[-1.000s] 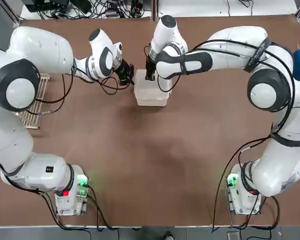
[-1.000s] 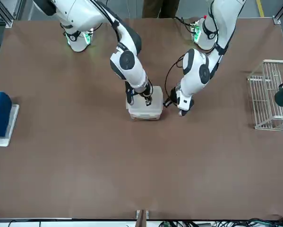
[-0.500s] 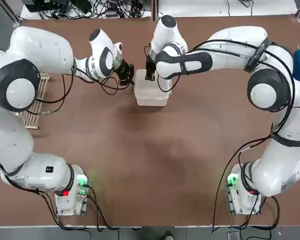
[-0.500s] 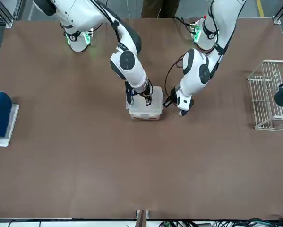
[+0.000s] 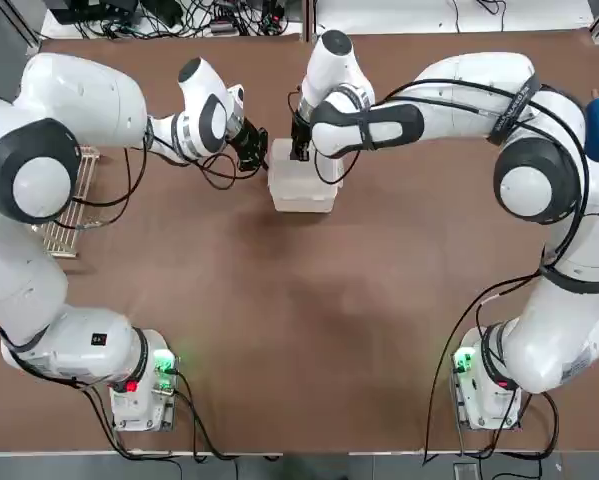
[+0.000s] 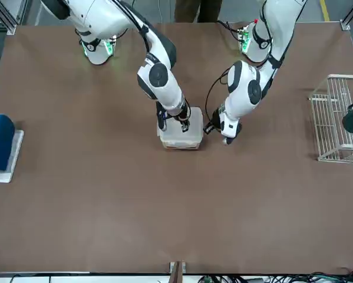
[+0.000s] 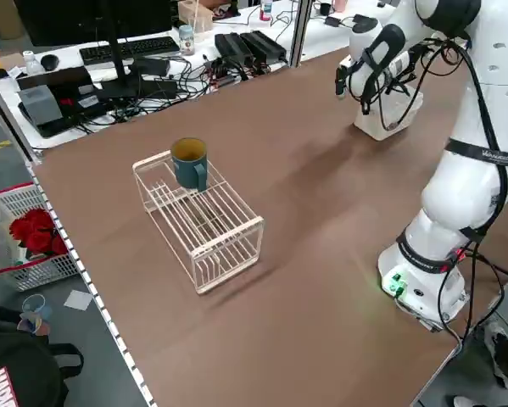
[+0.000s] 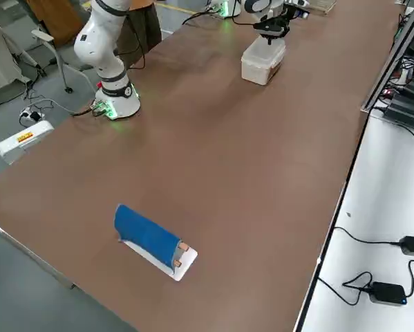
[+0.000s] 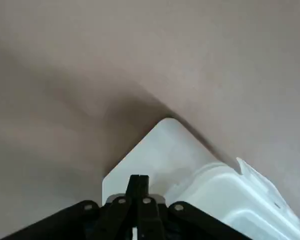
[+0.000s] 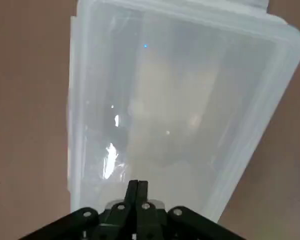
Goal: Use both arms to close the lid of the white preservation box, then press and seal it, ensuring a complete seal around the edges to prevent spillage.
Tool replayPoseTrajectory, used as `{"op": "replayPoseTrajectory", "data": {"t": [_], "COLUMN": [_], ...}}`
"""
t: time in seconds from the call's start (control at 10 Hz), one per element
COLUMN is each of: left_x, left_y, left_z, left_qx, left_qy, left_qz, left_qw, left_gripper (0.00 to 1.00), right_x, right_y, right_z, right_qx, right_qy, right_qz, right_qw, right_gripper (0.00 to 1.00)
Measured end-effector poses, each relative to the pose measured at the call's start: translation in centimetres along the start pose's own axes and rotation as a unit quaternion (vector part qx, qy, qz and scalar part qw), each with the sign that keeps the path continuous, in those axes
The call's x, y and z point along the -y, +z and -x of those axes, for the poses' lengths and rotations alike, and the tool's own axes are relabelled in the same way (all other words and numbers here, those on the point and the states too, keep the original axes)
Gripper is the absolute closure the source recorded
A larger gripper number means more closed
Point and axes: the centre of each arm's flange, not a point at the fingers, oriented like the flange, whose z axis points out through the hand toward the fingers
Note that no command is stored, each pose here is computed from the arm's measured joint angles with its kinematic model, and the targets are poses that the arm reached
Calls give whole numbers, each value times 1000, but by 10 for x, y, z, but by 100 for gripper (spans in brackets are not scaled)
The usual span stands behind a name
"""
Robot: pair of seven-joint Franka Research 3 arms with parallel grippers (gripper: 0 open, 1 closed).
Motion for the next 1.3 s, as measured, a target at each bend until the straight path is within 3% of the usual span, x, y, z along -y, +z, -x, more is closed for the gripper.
{"op": "replayPoseTrajectory", "data": {"t": [1.3], "left_x": [-7], "left_y": [2], "left_z": [4], "left_qx": [0], "left_qy": [-2], "left_qz": [1], "left_qw": [1000], "left_gripper": [99], "right_x": [2], "right_y": [-1], "right_z": [-1], "right_qx": [0], "right_qy": [1], "right_qz": [-2], "right_qw": [1000], "right_gripper": [99]}}
